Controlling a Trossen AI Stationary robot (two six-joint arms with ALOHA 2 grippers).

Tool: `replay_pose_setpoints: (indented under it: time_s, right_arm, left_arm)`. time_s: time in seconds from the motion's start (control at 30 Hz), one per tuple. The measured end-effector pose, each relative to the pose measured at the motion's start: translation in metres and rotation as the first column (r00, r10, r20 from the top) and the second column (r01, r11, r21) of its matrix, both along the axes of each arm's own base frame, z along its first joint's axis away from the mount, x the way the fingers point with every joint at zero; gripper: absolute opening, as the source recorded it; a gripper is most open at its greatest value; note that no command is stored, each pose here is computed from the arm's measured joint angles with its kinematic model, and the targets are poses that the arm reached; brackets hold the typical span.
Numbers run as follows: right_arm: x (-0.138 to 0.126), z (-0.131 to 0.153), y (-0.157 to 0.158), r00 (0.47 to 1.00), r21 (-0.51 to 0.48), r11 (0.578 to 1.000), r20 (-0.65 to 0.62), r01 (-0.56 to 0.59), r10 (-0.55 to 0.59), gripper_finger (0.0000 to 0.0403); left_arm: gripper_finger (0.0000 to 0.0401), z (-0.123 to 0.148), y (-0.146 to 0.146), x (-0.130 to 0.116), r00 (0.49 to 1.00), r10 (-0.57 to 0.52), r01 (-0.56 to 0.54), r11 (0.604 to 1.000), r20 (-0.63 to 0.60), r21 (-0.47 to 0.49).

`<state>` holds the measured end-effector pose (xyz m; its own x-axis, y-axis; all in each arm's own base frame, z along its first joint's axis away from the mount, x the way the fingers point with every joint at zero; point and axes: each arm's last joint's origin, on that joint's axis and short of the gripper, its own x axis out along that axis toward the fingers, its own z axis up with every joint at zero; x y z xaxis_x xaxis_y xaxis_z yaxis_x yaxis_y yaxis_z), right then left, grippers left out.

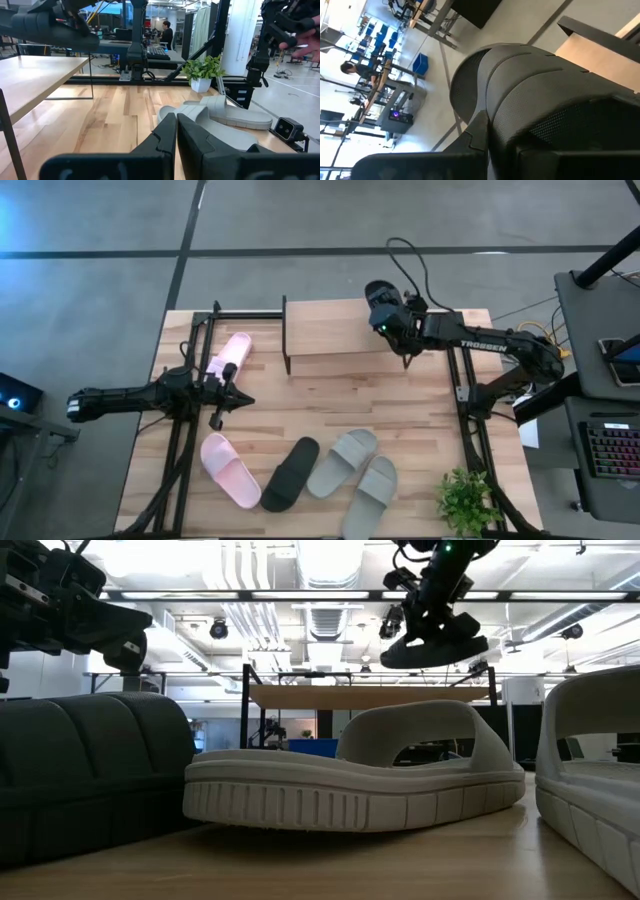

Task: Pick and place slides into the shelf
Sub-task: Put the right black slide on the shelf

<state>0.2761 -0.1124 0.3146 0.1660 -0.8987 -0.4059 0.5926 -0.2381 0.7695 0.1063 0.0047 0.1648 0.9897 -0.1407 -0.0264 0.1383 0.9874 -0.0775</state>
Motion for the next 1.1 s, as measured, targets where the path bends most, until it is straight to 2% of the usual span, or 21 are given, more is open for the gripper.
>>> replay_pose_setpoints:
  time_s: [0.23,0.4,0.53,0.7,0.8,0.93,1.1]
  right_arm:
    - [-0.001,-0.004,-0.012,1.000,0.009,1.000,-0.013,0.029,-0.029,0.0091]
    - [0.006,-0.019,-0.024,1.000,0.100,0.995,0.001,-0.003,0.003,0.0138]
    - [0.012,-0.030,-0.028,0.999,0.150,0.988,-0.012,-0.031,0.033,0.0164]
    - [0.013,-0.032,-0.030,0.993,0.137,0.988,-0.092,-0.066,0.079,0.0184]
    - [0.010,-0.027,-0.030,0.969,0.113,0.985,-0.199,-0.127,0.148,0.0193]
    - [0.005,-0.012,-0.028,0.898,0.077,0.969,-0.363,-0.236,0.247,0.0200]
    - [0.001,0.000,-0.028,0.841,0.090,0.952,-0.449,-0.292,0.300,0.0201]
  left_arm:
    - [0.0000,0.000,0.000,0.000,1.000,0.001,-0.001,1.000,0.000,0.000]
    - [0.0000,0.000,0.000,0.000,1.000,0.000,0.000,1.000,-0.001,0.000]
    - [0.0000,0.000,0.000,0.000,1.000,0.001,-0.001,1.000,0.000,0.000]
    - [0.0000,0.000,0.000,0.000,1.000,0.001,-0.001,1.000,-0.001,0.000]
    - [0.0000,0.000,0.000,0.000,1.000,0.000,0.000,1.000,0.000,0.000]
    - [0.0000,0.000,0.000,0.000,1.000,0.000,0.000,1.000,0.000,0.000]
    - [0.0000,0.000,0.000,0.000,1.000,0.001,-0.001,1.000,-0.001,0.000]
